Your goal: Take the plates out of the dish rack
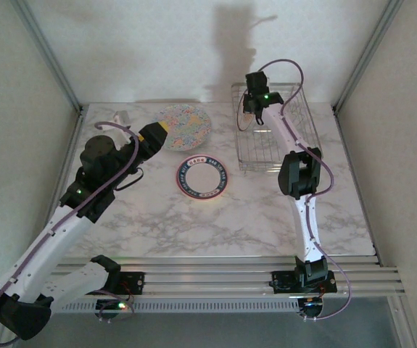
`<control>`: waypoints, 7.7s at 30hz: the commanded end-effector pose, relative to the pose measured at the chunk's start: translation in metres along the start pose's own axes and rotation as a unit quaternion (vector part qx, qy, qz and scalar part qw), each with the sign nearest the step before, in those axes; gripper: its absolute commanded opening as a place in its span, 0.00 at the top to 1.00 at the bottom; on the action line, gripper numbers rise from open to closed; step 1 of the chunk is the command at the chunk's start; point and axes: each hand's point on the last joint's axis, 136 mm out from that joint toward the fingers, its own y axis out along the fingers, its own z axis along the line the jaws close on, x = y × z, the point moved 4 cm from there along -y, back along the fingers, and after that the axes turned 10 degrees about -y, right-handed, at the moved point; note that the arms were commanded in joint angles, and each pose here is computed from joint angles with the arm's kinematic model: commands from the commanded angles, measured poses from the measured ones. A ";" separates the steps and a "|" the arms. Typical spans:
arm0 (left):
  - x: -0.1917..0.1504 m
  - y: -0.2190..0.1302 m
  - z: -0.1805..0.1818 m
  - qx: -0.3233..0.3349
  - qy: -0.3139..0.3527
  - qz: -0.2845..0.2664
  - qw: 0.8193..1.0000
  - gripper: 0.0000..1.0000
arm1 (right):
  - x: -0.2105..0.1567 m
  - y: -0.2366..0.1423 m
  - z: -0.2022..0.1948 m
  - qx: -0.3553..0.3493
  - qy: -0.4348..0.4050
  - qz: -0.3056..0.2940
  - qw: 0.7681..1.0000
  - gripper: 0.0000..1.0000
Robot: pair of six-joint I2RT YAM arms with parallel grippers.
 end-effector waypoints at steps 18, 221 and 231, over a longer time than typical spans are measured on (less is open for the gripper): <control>0.005 0.001 -0.015 -0.039 0.003 -0.003 0.999 0.35 | 0.066 -0.109 -0.026 -0.103 -0.003 -0.114 0.988 1.00; -0.126 0.089 0.268 0.418 -0.040 0.224 0.880 0.57 | -0.134 -0.310 -0.012 0.331 -0.072 -0.172 0.925 0.20; -0.124 0.089 0.269 0.429 -0.034 0.221 0.875 0.56 | -0.132 -0.307 -0.011 0.329 -0.070 -0.169 0.926 0.20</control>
